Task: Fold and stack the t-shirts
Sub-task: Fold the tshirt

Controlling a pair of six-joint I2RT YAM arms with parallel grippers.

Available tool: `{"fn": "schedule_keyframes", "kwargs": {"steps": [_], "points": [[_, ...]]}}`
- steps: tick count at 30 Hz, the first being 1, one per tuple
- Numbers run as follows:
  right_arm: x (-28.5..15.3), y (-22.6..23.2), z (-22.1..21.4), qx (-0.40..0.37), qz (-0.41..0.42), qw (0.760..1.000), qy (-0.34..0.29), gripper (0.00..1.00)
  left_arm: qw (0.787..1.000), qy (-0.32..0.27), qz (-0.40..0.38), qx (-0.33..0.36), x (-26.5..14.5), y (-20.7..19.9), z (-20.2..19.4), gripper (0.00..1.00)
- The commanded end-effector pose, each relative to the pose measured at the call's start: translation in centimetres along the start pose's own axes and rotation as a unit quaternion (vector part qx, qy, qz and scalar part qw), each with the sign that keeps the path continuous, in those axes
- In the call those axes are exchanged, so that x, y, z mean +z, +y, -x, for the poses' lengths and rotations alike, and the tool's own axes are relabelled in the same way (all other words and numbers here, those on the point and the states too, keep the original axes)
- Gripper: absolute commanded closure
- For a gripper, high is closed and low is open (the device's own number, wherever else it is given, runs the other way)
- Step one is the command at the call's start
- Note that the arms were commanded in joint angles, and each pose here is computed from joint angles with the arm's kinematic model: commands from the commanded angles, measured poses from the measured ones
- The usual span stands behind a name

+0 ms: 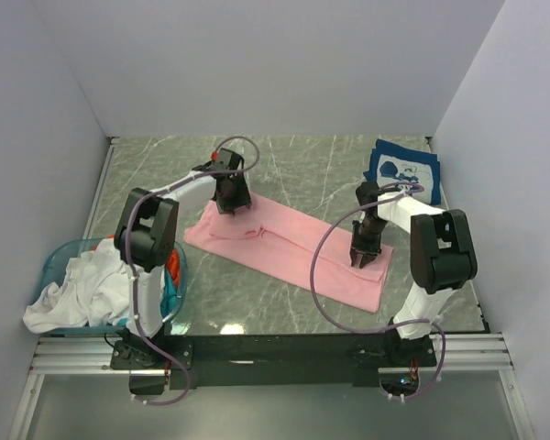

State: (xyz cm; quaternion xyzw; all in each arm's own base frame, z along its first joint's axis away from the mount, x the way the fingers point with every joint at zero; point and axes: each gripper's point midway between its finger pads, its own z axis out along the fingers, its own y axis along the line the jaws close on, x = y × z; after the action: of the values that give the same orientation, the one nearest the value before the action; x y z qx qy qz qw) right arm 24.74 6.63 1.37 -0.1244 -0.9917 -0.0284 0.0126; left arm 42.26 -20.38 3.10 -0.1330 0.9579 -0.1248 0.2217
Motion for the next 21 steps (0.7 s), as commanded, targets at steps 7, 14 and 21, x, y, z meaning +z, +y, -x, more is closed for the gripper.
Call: {"fn": "schedule_keyframes", "kwargs": {"steps": [7, 14, 21], "points": [[1.5, -0.1, -2.6, -0.017, -0.023, 0.999, 0.046, 0.65, 0.996, -0.016, 0.041, 0.075, 5.6, 0.4, 4.5, 0.40], [2.0, 2.3, -5.3, -0.025, 0.002, 0.998, 0.066, 0.65, 0.990, -0.046, -0.003, 0.135, 7.0, -2.3, 7.5, 0.40], [1.6, 5.8, -6.3, -0.056, 0.025, 0.996, 0.066, 0.65, 0.981, -0.087, -0.080, 0.151, 4.3, -6.5, 10.3, 0.39]]}}
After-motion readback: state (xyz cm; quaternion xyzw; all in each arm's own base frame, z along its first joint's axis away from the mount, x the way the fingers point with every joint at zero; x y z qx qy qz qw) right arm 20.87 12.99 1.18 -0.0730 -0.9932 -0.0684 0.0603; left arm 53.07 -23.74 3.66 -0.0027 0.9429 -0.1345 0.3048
